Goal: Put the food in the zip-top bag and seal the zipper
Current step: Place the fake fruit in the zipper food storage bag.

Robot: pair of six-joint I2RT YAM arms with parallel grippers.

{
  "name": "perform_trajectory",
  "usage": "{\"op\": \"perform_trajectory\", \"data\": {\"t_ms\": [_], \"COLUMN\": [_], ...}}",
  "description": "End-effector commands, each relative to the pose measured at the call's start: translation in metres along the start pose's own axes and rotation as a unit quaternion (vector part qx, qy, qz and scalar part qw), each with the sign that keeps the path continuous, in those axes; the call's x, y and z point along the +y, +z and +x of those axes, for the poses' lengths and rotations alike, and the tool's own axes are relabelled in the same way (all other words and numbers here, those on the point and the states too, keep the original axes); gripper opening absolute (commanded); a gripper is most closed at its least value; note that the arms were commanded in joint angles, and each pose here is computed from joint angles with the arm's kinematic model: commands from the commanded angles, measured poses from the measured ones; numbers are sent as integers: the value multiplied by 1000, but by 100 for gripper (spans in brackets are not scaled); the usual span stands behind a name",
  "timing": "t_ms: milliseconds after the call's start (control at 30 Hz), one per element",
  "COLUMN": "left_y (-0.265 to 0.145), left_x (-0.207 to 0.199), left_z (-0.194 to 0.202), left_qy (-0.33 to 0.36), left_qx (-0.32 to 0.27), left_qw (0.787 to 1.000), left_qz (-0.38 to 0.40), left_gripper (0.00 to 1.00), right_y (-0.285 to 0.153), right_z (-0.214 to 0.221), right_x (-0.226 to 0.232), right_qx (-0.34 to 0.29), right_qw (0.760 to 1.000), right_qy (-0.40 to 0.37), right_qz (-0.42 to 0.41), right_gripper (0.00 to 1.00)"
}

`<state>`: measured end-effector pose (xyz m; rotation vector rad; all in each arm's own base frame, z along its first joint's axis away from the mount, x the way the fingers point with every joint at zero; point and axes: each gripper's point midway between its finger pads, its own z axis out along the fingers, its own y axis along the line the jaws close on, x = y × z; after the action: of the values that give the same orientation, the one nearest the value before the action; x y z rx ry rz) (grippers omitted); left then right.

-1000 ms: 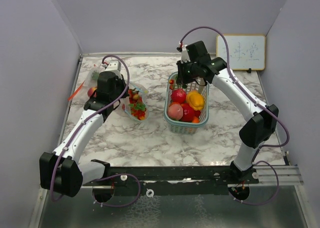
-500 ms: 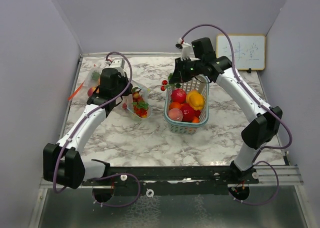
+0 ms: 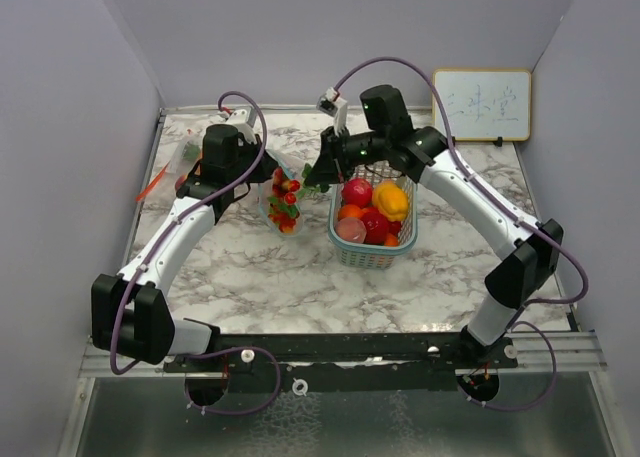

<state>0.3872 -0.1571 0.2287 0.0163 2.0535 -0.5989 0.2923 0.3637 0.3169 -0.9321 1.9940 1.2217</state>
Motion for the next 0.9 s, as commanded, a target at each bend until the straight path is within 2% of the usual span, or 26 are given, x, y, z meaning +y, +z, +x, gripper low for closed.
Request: {"op": "perform_trajectory", "data": {"t_ms": [0, 200, 400, 567, 733, 867], "left_y": [-7, -11, -9, -9, -8, -8], "left_x": [-21, -23, -22, -17, -30, -39], "left_z": [-9, 10, 26, 40, 39, 31], "left_qy": [-9, -7, 1, 4, 13, 23], "left_qx": [-6, 24, 61, 78, 87, 80], "left_qw": [999, 998, 996, 995, 993, 992], "left_qz": [49, 61, 65, 57, 83, 96], "left_gripper": [0, 0, 0, 0, 0, 0], "right_y": [17, 36, 53, 50, 70, 96], "right_z": [6, 24, 53, 57, 60, 57], "right_x": [-13, -18, 8, 35, 28, 4], "right_qx": [-22, -56, -61, -93, -87, -99], "right_qw": [999, 998, 994, 989, 990, 988], "right_qy": [-9, -26, -82, -104, -104, -92], "right_qz": [25, 31, 32, 37, 43, 73], "right_gripper": [1, 1, 1, 1, 1, 1]}}
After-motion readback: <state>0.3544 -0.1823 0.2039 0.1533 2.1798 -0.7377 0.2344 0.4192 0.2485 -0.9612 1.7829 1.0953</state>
